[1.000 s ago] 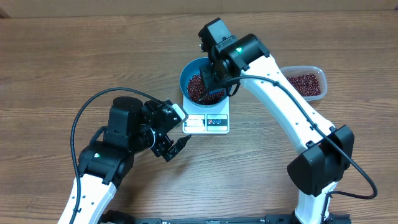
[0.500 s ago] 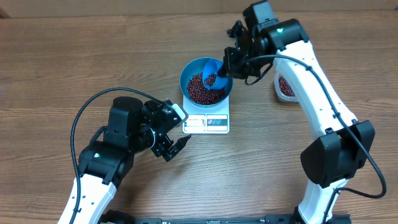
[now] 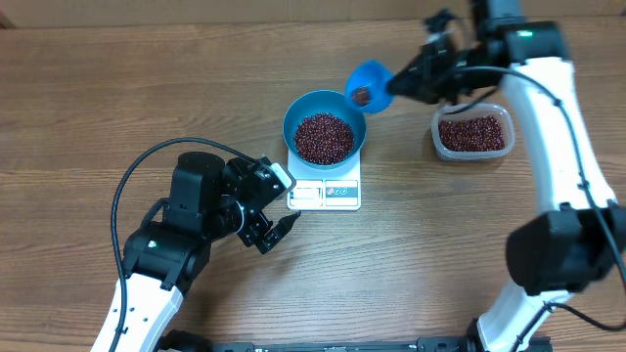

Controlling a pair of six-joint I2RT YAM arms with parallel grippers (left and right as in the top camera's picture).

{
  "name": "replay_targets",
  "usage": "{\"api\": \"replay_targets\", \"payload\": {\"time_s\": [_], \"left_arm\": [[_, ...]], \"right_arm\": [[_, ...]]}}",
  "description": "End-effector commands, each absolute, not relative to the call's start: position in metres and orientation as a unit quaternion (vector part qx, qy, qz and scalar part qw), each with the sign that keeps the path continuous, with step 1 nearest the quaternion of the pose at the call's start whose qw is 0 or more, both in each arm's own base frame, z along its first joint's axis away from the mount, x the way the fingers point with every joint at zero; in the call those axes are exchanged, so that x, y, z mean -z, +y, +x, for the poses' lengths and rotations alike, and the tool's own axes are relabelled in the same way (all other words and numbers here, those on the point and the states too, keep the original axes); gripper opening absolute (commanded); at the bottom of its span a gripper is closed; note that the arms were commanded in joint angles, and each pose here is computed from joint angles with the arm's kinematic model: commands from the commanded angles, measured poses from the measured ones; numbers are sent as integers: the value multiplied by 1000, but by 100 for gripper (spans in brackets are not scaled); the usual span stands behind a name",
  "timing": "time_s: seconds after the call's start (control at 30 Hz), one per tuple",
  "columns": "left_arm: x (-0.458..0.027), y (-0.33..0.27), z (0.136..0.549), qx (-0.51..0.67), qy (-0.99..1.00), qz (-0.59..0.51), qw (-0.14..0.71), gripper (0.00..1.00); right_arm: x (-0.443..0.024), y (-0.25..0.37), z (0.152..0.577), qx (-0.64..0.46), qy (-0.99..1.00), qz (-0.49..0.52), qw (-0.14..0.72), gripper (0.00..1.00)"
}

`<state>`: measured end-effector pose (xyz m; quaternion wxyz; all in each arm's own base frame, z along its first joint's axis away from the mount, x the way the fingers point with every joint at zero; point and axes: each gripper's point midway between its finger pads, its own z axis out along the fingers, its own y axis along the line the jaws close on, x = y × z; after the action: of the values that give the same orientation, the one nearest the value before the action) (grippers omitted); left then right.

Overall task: Scoop item into bowl and weigh 150g on scale
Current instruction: 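Carry the scoop with the right gripper back to the bean container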

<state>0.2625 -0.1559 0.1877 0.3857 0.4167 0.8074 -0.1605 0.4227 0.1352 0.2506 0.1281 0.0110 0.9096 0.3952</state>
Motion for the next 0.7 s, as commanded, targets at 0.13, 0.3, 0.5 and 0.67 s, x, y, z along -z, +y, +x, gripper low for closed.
{"api": "replay_targets", "payload": {"time_s": [0.13, 0.3, 0.5, 0.67], "left_arm": [[-187, -156, 262, 168, 808, 414, 385, 99], [-187, -156, 262, 168, 808, 414, 385, 100], [-187, -156, 262, 168, 808, 414, 385, 99], [-187, -156, 262, 168, 808, 414, 385, 100]], "right_arm": [[-273, 52, 420, -310, 928, 78, 192, 4], [-255, 6, 415, -225, 948, 128, 186, 4], [-243, -26, 409, -138, 962, 155, 179, 4], [-238, -42, 405, -84, 967, 165, 175, 4]]}}
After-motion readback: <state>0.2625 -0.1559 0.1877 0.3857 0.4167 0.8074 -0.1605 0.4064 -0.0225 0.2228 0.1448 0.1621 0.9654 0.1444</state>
